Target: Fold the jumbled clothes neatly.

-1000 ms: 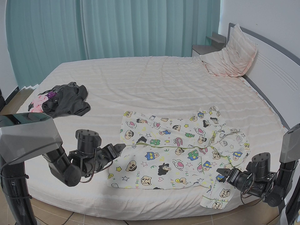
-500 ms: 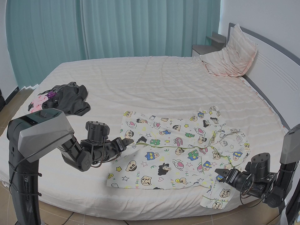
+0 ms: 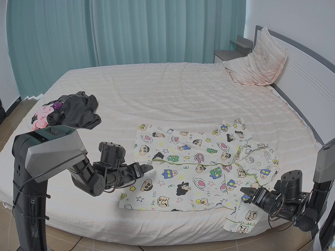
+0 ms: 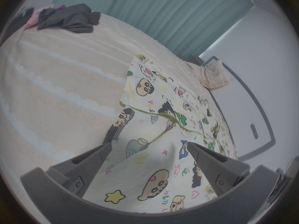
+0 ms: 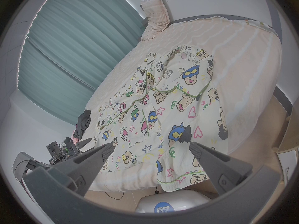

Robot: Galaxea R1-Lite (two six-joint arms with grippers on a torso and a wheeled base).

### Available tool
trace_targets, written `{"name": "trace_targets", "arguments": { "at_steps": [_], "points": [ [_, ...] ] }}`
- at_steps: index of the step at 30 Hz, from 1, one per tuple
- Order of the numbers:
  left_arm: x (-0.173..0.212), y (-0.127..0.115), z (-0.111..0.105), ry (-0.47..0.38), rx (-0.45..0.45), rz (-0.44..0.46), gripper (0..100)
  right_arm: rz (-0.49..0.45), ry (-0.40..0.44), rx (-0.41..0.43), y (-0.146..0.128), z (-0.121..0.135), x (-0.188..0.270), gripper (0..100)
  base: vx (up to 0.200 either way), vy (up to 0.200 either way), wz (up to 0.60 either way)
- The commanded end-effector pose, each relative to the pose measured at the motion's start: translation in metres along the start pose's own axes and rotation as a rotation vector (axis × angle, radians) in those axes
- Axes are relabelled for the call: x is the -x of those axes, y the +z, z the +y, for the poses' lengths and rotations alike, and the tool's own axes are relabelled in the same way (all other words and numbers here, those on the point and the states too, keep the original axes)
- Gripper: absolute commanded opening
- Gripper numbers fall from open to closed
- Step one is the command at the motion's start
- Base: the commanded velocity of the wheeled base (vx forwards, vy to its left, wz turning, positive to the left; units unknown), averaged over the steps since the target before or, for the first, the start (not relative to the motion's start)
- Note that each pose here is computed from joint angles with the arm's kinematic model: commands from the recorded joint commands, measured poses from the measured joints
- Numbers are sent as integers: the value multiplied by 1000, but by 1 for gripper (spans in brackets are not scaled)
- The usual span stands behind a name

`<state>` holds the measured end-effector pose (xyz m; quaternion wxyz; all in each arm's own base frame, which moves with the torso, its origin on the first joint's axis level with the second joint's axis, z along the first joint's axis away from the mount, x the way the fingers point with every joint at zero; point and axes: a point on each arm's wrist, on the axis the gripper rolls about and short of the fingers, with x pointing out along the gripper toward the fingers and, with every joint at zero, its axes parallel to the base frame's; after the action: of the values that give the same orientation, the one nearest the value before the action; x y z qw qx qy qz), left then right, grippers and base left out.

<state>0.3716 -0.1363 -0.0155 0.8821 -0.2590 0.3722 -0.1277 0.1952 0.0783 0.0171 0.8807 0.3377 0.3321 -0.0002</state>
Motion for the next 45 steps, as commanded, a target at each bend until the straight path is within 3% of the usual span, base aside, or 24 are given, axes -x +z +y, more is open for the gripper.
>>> {"name": "trace_targets", "arguments": {
  "at_steps": [1, 7, 14, 33, 37, 45],
  "points": [
    [-2, -8, 5, 7, -77, 34, 100, 8, -10, 2, -2, -2, 3, 100, 0, 0, 0],
    [7, -20, 0, -75, -110, 109, 100, 9, -11, 2, -2, -3, 3, 100, 0, 0, 0],
    [14, -24, -16, -132, -145, 84, 100, 9, -11, -1, -2, -3, 3, 100, 0, 0, 0],
    [24, -74, -63, -266, -259, 131, 100, 10, -10, 0, -2, -3, 3, 100, 0, 0, 0],
    [25, -80, -72, -273, -276, 104, 100, 10, -10, 0, -2, -3, 3, 100, 0, 0, 0],
    [23, -103, -81, -170, -310, 15, 100, 11, -12, 0, -2, -3, 3, 100, 0, 0, 0]
  ]
}}
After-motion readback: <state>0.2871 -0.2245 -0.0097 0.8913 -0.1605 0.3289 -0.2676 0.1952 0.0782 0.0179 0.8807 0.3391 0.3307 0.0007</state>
